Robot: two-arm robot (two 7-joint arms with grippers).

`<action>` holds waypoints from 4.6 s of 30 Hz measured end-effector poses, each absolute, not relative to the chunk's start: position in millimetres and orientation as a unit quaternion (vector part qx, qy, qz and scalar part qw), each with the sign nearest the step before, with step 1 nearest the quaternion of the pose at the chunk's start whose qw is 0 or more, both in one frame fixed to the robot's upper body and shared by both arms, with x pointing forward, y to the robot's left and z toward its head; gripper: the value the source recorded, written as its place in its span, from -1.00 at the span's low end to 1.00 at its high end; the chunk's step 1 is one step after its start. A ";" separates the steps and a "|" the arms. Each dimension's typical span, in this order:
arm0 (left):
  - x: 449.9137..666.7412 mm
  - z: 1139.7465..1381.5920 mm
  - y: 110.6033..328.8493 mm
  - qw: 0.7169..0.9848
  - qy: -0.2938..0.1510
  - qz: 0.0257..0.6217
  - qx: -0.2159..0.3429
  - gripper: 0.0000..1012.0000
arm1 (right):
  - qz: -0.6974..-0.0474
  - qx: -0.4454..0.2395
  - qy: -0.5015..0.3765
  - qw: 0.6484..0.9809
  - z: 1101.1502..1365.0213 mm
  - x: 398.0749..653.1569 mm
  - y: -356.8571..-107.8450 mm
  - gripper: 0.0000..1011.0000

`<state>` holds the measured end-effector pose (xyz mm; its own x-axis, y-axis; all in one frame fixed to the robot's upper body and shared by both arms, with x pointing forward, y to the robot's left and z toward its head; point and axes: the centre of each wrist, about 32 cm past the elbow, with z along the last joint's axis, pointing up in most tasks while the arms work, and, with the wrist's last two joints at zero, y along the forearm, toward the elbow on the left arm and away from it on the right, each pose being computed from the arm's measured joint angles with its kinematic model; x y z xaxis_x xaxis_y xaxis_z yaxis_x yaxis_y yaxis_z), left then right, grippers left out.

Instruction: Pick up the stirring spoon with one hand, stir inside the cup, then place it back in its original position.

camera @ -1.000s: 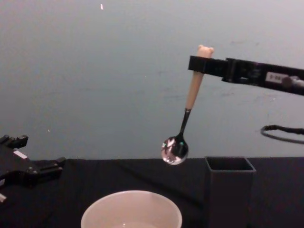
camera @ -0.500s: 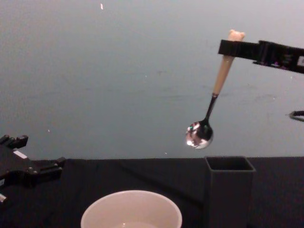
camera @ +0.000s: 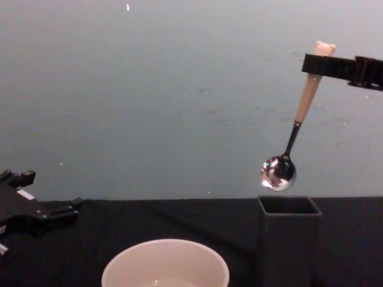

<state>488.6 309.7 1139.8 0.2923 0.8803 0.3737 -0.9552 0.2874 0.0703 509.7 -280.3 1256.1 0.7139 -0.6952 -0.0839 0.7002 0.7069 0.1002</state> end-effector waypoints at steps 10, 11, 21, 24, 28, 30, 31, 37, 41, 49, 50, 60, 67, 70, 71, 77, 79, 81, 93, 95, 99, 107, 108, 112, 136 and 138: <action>488.6 1139.8 309.7 0.791 -0.132 0.580 0.141 0.98 | -0.381 0.043 0.018 0.923 1247.4 508.7 -288.9 -0.58; 488.6 1139.8 309.7 0.791 -0.132 0.580 0.142 0.98 | -0.382 0.038 0.018 0.923 1245.0 508.7 -289.2 -0.58; 488.6 1139.8 309.7 0.791 -0.132 0.580 0.141 0.98 | -0.379 0.018 0.015 0.925 1234.9 509.6 -289.4 -0.58; 488.6 1139.8 309.7 0.791 -0.132 0.580 0.141 0.98 | -0.378 0.010 0.014 0.926 1231.1 510.0 -288.3 -0.58; 488.6 1139.8 309.7 0.791 -0.132 0.580 0.141 0.98 | -0.378 -0.002 0.014 0.926 1224.3 511.4 -285.7 -0.58; 488.6 1139.8 309.7 0.791 -0.132 0.580 0.141 0.98 | -0.378 -0.007 0.014 0.926 1222.0 511.9 -284.6 -0.58; 488.6 1139.8 309.7 0.791 -0.133 0.580 0.141 0.98 | -0.379 -0.011 0.015 0.925 1220.0 512.3 -284.0 -0.58; 488.6 1139.8 309.7 0.791 -0.132 0.580 0.141 0.98 | -0.378 -0.026 0.019 0.925 1213.2 513.9 -282.0 -0.58; 488.6 1139.8 309.7 0.791 -0.132 0.580 0.141 0.98 | -0.377 -0.035 0.023 0.925 1208.7 514.3 -280.2 -0.58; 488.6 1139.8 309.6 0.791 -0.132 0.580 0.141 0.98 | -0.379 -0.052 0.030 0.924 1202.0 515.4 -277.8 -0.58; 488.6 1139.8 309.7 0.791 -0.132 0.580 0.141 0.98 | -0.379 -0.054 0.031 0.923 1200.8 515.6 -277.5 -0.58; 488.6 1139.8 309.7 0.791 -0.132 0.580 0.141 0.98 | -0.381 -0.063 0.034 0.922 1198.3 515.6 -275.7 -0.58; 488.6 1139.8 309.6 0.791 -0.132 0.580 0.141 0.98 | -0.379 -0.067 0.037 0.922 1197.6 515.2 -276.2 -0.58; 488.6 1139.8 309.7 0.791 -0.132 0.580 0.141 0.98 | -0.379 -0.068 0.037 0.922 1197.4 514.9 -276.1 -0.58; 488.6 1139.8 309.7 0.791 -0.132 0.580 0.141 0.98 | -0.379 -0.068 0.037 0.922 1197.3 514.9 -276.1 -0.58; 488.6 1139.8 309.7 0.791 -0.132 0.580 0.141 0.98 | -0.381 -0.069 0.036 0.921 1197.3 514.5 -276.2 -0.58; 488.6 1139.8 309.7 0.791 -0.132 0.580 0.141 0.98 | -0.381 -0.069 0.036 0.921 1197.3 514.5 -276.3 -0.58; 488.6 1139.8 309.7 0.791 -0.132 0.580 0.141 0.98 | -0.380 -0.069 0.036 0.921 1197.4 514.5 -276.2 -0.58; 488.6 1139.8 309.7 0.791 -0.132 0.580 0.141 0.98 | -0.380 -0.069 0.036 0.922 1197.6 514.7 -276.2 -0.51; 488.6 1139.8 309.7 0.791 -0.132 0.580 0.141 0.98 | -0.380 -0.069 0.036 0.922 1197.6 514.7 -276.2 -0.40; 488.6 1139.8 309.7 0.791 -0.132 0.580 0.141 0.98 | -0.380 -0.069 0.036 0.922 1197.7 514.7 -276.2 -0.16; 488.6 1139.8 309.7 0.791 -0.132 0.580 0.141 0.98 | -0.380 -0.068 0.036 0.922 1197.6 514.7 -276.2 0.32; 488.6 1139.8 309.7 0.791 -0.132 0.580 0.141 0.98 | -0.380 -0.068 0.036 0.922 1197.6 514.7 -276.2 0.35; 488.6 1139.8 309.7 0.791 -0.132 0.580 0.141 0.98 | -0.380 -0.068 0.036 0.922 1197.6 514.7 -276.2 0.66; 488.6 1139.8 309.7 0.791 -0.132 0.580 0.141 0.98 | -0.545 0.053 -0.076 0.833 1208.2 516.0 -260.0 0.98; 488.6 1139.8 309.7 0.791 -0.132 0.580 0.141 0.98 | -0.581 0.050 -0.106 0.805 1200.0 517.1 -260.0 0.98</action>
